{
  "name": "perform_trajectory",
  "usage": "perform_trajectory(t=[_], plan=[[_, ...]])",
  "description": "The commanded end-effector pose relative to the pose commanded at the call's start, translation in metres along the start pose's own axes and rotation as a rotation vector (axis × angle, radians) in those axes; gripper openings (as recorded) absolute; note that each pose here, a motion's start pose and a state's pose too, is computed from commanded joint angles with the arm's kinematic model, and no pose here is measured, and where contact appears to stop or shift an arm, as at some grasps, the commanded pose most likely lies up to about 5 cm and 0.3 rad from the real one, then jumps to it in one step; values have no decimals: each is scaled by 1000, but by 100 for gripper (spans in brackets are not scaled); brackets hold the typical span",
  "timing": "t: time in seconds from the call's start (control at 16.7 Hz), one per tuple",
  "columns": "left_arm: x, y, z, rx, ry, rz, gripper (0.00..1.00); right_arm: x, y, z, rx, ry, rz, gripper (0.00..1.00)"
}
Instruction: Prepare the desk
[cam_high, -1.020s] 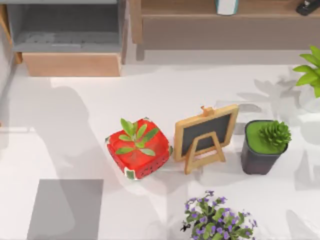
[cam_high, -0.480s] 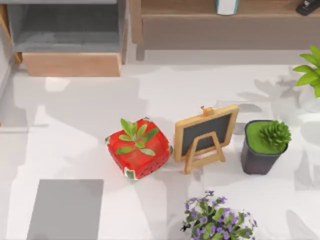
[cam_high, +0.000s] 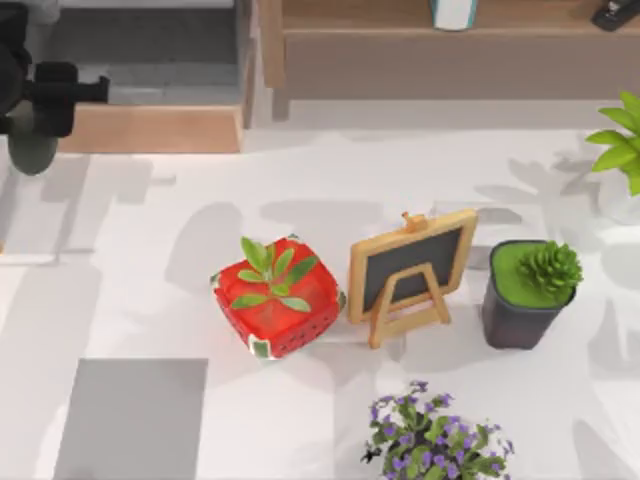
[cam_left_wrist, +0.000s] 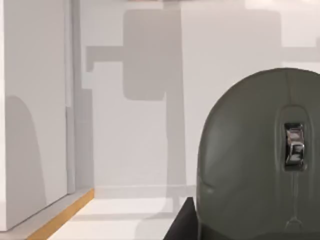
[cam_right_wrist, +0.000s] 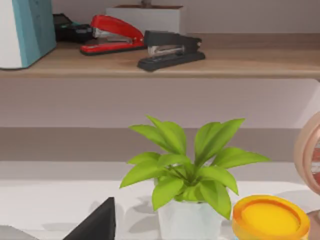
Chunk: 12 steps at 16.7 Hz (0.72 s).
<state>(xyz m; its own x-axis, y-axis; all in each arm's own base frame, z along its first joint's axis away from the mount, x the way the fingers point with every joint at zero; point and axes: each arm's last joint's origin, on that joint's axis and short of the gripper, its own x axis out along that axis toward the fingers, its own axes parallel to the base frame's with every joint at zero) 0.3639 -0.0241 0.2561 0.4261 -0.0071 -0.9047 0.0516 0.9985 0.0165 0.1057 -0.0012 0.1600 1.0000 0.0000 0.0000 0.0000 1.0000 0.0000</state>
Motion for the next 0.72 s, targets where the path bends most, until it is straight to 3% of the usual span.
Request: perform_trajectory(t=[0.36,0.72], plan=[[18,-69,-95,-22,162,-44,0,0,0,0,0,0,0,100],[30,-89,-168,-23,300,-15,0,0,0,0,0,0,0,100]])
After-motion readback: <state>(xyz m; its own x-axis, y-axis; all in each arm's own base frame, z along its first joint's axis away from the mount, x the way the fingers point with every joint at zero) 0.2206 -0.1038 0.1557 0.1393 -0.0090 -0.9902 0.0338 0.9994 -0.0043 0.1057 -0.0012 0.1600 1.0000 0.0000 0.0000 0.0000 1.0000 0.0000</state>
